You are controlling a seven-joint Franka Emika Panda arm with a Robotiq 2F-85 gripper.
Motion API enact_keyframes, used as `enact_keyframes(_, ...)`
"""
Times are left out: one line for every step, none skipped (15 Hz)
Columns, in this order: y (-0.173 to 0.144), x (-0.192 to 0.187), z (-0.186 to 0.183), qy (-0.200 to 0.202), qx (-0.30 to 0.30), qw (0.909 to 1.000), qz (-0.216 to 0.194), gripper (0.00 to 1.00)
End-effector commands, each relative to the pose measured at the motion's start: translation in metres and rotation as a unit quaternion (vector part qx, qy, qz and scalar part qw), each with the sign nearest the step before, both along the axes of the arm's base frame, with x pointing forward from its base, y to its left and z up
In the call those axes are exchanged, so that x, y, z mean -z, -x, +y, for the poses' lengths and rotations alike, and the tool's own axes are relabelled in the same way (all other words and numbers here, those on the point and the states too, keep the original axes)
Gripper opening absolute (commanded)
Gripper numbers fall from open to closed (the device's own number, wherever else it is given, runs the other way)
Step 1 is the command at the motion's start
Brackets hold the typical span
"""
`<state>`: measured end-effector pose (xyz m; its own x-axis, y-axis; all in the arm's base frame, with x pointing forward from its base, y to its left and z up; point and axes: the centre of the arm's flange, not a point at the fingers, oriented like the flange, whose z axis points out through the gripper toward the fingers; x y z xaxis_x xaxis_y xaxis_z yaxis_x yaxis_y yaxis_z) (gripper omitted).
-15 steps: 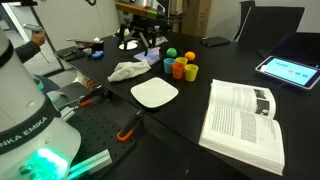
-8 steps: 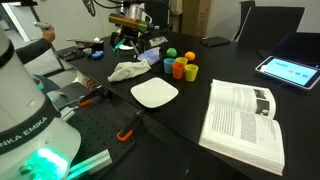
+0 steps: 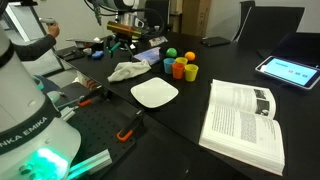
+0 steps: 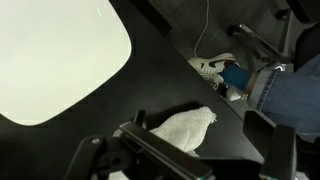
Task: Use the white towel to clean the plate
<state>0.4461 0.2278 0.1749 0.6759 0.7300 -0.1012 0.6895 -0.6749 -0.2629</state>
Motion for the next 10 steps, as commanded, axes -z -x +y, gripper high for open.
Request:
enact_keyframes(-0.015, 0.012, 0.030, -0.029, -0.023, 0.9993, -0.005, 1.00)
enact_keyframes(-0.016, 0.013, 0.035, -0.033, -0.029, 0.9990, -0.005, 1.00)
enact_keyframes(-0.021, 0.014, 0.042, -0.041, -0.034, 0.9986, -0.005, 1.00)
enact_keyframes(-0.026, 0.014, 0.048, -0.049, -0.039, 0.9981, -0.005, 1.00)
enact_keyframes(-0.031, 0.014, 0.053, -0.055, -0.043, 0.9975, -0.007, 1.00)
enact_keyframes(-0.037, 0.013, 0.059, -0.061, -0.047, 0.9969, -0.014, 1.00)
enact_keyframes(-0.043, 0.012, 0.064, -0.068, -0.050, 0.9963, -0.018, 1.00)
enact_keyframes(-0.048, 0.011, 0.069, -0.073, -0.055, 0.9955, -0.023, 1.00)
enact_keyframes(-0.053, 0.010, 0.075, -0.080, -0.059, 0.9947, -0.028, 1.00)
enact_keyframes(-0.057, 0.009, 0.079, -0.087, -0.061, 0.9940, -0.029, 1.00)
